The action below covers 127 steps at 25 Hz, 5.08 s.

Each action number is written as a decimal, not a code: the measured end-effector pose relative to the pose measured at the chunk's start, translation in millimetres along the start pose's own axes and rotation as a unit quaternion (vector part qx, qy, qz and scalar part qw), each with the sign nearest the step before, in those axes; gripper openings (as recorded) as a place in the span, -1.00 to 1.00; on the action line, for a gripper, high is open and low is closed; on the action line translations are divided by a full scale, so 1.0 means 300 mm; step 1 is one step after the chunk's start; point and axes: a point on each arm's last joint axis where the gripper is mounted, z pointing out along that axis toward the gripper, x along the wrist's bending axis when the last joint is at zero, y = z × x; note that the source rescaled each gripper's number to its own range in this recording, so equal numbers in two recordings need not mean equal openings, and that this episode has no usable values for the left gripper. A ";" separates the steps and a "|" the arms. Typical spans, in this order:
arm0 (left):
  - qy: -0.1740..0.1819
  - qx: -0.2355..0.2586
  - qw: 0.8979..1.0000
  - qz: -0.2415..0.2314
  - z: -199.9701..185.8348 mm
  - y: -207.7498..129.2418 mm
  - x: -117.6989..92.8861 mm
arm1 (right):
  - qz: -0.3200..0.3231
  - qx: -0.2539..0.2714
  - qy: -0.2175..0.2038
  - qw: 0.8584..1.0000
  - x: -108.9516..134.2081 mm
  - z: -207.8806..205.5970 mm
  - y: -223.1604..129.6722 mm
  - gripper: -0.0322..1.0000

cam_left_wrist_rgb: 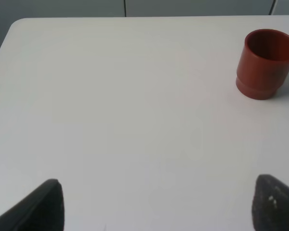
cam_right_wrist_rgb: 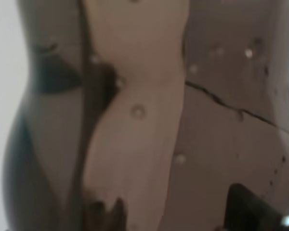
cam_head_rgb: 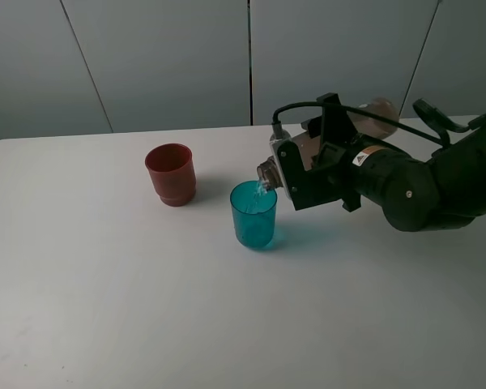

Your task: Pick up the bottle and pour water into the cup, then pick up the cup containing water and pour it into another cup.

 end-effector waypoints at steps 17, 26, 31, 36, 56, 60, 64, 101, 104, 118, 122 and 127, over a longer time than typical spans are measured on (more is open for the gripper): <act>0.000 0.000 1.000 0.000 0.000 0.000 0.000 | -0.008 0.010 -0.032 0.999 -0.063 0.027 0.000 -0.89; 0.000 0.000 1.000 0.000 0.000 0.000 0.000 | -0.032 0.020 -0.032 0.999 -0.069 0.030 -0.006 -0.89; 0.000 0.000 1.000 0.000 0.000 0.000 0.000 | -0.031 0.021 -0.032 0.999 -0.070 0.030 -0.007 -0.89; 0.000 0.000 1.000 0.000 0.000 0.000 0.000 | -0.031 0.022 -0.032 0.999 -0.070 0.030 -0.007 -0.89; 0.000 0.000 1.000 0.000 0.000 0.000 0.000 | -0.058 0.006 -0.028 0.998 -0.047 0.016 -0.010 -0.89; 0.000 0.000 1.000 0.000 0.000 0.000 0.000 | -0.064 0.001 -0.032 0.997 -0.050 0.015 -0.007 -0.89; 0.000 0.000 1.000 0.000 0.000 0.000 0.000 | -0.064 0.001 -0.032 0.997 -0.050 0.015 -0.007 -0.89; 0.000 0.000 1.000 0.000 0.000 0.000 0.000 | 0.701 -0.056 -0.086 0.706 -0.106 0.151 -0.324 -0.89; 0.000 0.000 1.000 0.000 0.000 0.000 0.000 | 0.710 -0.054 -0.097 0.695 -0.054 0.184 -0.343 -0.89; 0.000 0.000 1.000 0.001 0.000 0.000 0.000 | 0.748 -0.067 -0.100 0.653 0.083 0.259 -0.321 -0.89; 0.000 0.000 1.000 0.002 0.000 0.000 0.000 | 0.749 -0.065 -0.097 0.653 0.090 0.262 -0.319 -0.89; 0.000 0.000 1.000 0.002 0.000 0.000 0.000 | 0.749 -0.065 -0.096 0.653 0.091 0.262 -0.319 -0.89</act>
